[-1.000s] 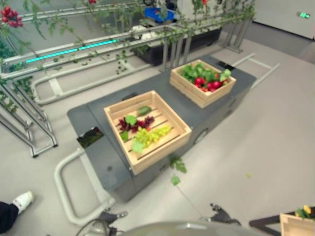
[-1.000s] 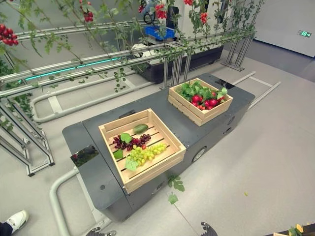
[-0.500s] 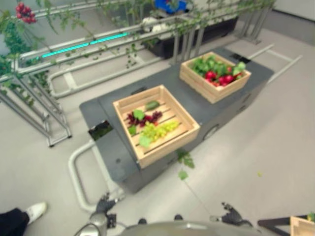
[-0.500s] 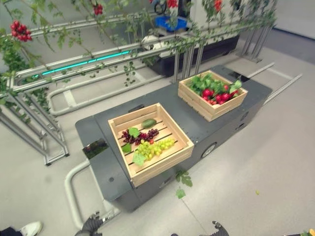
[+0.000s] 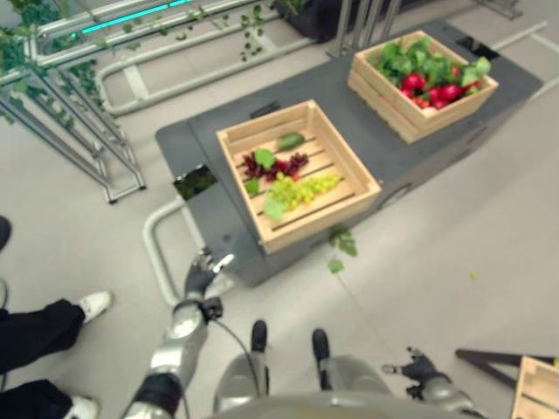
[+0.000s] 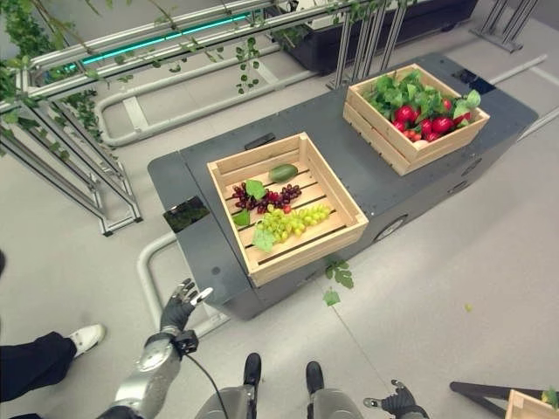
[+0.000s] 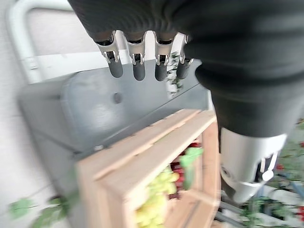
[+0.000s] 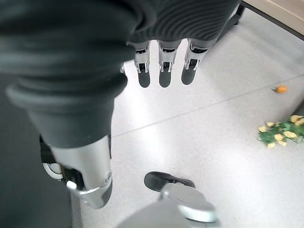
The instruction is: Pick up the fruits from the basket on one side to the basket on the other side
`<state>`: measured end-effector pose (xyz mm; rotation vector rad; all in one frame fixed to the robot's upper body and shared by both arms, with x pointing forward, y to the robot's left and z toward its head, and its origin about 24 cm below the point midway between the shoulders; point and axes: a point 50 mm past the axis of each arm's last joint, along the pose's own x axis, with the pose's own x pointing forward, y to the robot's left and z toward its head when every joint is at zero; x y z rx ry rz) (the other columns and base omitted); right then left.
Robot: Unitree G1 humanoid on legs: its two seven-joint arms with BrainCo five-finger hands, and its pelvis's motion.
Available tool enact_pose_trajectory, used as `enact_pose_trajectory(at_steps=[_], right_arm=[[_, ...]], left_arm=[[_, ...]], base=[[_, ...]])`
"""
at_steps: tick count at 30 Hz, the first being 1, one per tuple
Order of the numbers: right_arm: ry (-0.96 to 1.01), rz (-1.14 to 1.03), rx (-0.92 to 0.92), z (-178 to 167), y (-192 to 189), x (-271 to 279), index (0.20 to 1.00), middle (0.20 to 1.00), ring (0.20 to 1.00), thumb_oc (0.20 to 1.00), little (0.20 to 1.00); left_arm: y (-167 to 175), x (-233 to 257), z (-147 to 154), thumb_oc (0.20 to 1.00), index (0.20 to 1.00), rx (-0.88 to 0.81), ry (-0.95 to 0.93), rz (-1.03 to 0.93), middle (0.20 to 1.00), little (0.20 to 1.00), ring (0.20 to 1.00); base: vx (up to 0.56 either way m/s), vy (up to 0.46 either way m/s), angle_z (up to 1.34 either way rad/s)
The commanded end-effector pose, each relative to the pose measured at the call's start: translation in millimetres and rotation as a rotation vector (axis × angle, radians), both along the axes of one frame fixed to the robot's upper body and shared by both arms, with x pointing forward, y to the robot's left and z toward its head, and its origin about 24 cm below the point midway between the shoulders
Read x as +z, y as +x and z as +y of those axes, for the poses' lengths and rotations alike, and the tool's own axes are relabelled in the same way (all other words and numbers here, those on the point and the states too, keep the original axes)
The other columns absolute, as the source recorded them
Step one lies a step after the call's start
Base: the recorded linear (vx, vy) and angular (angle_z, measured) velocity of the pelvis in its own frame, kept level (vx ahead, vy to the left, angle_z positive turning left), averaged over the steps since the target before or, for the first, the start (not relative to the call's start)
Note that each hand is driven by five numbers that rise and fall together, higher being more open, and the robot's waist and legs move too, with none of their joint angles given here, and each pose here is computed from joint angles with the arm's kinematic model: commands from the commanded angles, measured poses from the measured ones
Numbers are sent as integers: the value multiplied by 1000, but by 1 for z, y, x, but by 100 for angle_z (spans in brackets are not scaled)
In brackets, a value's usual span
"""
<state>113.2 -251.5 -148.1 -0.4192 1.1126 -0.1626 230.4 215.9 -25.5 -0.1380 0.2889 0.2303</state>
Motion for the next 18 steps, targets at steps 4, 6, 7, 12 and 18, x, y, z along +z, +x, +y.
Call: enact_pose_trajectory(at_steps=[4,6,7,12,18], right_arm=[[-9,30,-13,0,-1,-2,1000,1000,1000,1000,1000],[-4,31,-4,3,1,-3,1000,1000,1000,1000,1000],[2,34,1,7,2,-4,1000,1000,1000,1000,1000],[18,48,2,12,0,-6,1000,1000,1000,1000,1000],[28,46,3,16,1,-7,1000,1000,1000,1000,1000]], left_arm=[[9,23,-1,1000,1000,-20,-24,-126,1000,1000,1000],[10,24,-1,1000,1000,-21,-25,-132,1000,1000,1000],[11,28,-1,1000,1000,-29,-20,-144,1000,1000,1000],[14,37,-1,1000,1000,-65,20,-167,1000,1000,1000],[23,48,0,1000,1000,-136,140,-184,1000,1000,1000]], base=[[184,172,4],[160,154,-6],[171,161,-7],[163,166,-21],[41,143,-15]])
